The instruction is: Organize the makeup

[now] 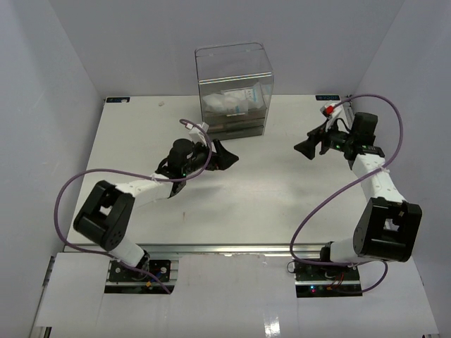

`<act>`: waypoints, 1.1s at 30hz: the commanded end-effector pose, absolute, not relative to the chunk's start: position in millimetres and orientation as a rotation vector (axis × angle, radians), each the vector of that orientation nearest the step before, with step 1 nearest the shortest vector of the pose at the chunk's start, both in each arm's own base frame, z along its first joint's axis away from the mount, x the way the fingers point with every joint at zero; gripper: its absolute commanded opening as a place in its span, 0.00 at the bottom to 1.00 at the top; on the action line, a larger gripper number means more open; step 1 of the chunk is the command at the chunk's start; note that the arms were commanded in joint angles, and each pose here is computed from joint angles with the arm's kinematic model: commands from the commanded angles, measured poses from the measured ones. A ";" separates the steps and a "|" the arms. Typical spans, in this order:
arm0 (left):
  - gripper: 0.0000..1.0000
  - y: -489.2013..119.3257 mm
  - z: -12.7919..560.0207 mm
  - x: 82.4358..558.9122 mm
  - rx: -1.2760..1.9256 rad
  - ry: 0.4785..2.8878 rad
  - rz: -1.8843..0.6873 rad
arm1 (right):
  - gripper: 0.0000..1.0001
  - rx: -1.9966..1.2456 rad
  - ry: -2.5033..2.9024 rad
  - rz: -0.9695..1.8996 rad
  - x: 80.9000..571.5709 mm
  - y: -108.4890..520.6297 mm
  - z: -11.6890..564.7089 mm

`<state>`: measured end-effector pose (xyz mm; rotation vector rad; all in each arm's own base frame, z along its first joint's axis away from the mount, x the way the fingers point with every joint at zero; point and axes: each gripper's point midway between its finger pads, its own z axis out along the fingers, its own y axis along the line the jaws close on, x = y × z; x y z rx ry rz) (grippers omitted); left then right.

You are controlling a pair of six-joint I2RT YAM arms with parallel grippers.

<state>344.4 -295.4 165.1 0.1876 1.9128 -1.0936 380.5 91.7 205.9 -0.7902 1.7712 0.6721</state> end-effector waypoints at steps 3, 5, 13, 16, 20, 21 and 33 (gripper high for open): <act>0.98 -309.6 184.3 410.3 -0.066 1.786 -1.158 | 0.90 -0.796 1.581 0.931 331.1 106.8 248.5; 0.95 -308.2 170.6 426.8 -0.154 1.785 -1.158 | 0.90 -0.784 1.569 0.908 332.3 102.7 250.4; 0.85 -304.2 122.1 478.7 -0.428 1.715 -1.217 | 0.91 -0.767 1.567 0.893 333.0 100.2 248.4; 0.82 -307.5 114.2 493.1 -0.464 1.700 -1.224 | 0.91 -0.770 1.562 0.889 332.2 100.3 248.5; 0.77 -309.9 110.9 510.0 -0.496 1.659 -1.227 | 0.90 -0.773 1.561 0.889 332.4 100.6 247.0; 0.75 -309.4 108.9 512.7 -0.510 1.653 -1.225 | 0.90 -0.773 1.562 0.889 332.5 100.5 246.6; 0.42 -296.3 93.0 536.7 -0.735 1.527 -1.278 | 0.90 -0.773 1.571 0.892 334.2 99.7 240.8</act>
